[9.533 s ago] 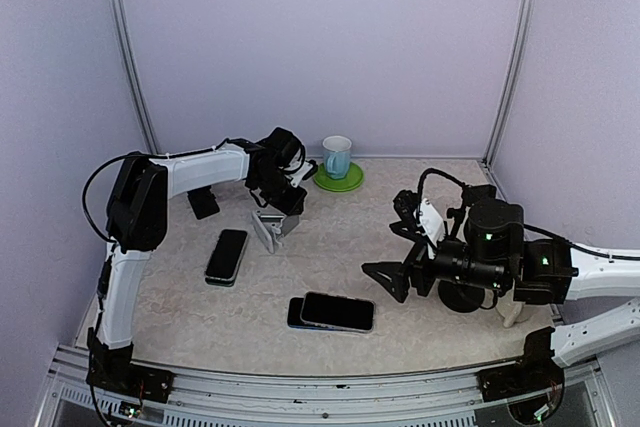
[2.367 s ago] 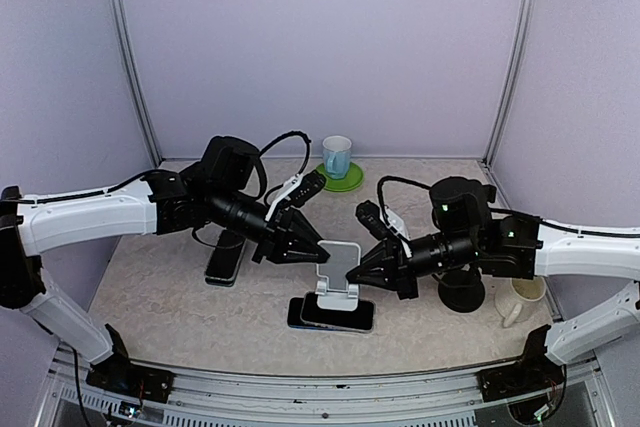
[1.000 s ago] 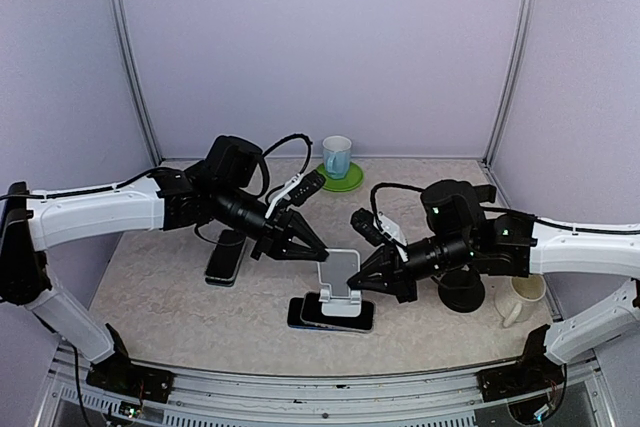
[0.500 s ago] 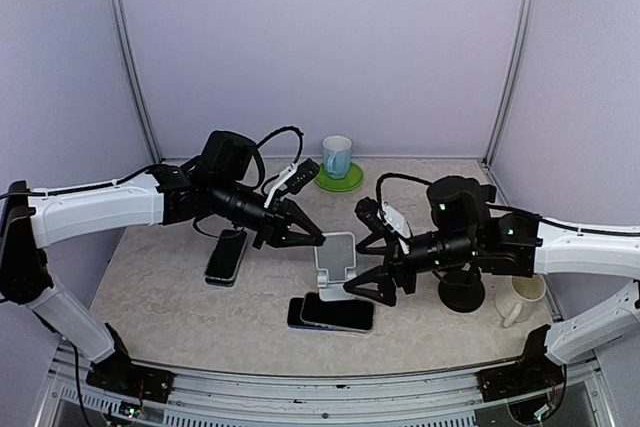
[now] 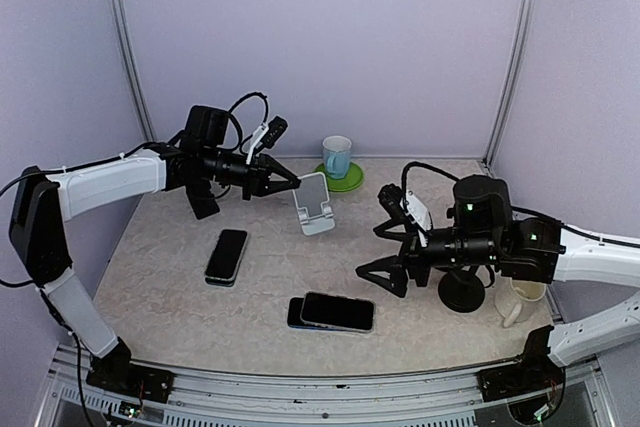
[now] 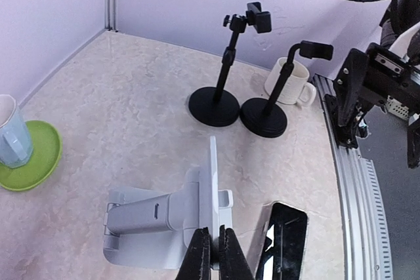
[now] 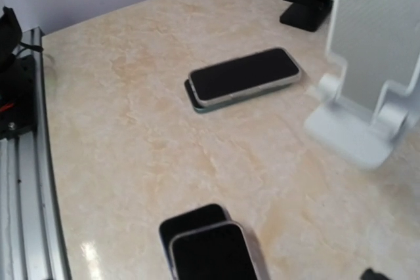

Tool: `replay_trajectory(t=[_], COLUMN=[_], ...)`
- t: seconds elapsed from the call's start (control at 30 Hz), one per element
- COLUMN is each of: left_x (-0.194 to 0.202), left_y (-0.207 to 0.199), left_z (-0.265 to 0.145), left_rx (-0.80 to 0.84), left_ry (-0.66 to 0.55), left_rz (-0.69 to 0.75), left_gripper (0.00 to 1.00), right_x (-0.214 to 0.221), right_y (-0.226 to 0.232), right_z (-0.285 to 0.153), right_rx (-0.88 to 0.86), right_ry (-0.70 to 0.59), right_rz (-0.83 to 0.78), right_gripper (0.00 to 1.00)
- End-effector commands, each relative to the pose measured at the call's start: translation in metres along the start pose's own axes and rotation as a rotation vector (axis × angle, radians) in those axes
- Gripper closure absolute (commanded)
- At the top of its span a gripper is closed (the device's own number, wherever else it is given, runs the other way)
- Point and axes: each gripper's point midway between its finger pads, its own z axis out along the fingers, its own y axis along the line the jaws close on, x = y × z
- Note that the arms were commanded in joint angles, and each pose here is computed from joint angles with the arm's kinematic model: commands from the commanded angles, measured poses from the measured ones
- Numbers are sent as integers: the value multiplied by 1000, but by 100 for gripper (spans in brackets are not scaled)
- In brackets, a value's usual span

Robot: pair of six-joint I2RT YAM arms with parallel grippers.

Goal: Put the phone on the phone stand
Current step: Place the phone stand at the center of the board.

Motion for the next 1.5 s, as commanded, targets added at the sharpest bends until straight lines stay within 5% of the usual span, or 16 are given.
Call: replay_trajectory(t=[0.0, 0.93, 1.47], left_x=[-14, 41, 76], left_y=[18, 200, 257], left_z=[-7, -57, -50], left_rx=[9, -202, -141], left_ry=[-24, 36, 37], left_rz=[96, 62, 22], left_gripper=[100, 100, 100], right_x=[1, 15, 31], right_y=[-8, -9, -8], right_z=[-9, 2, 31], right_rx=[45, 40, -2], right_ry=[-27, -95, -31], right_rz=[3, 13, 22], right_gripper=[0, 0, 0])
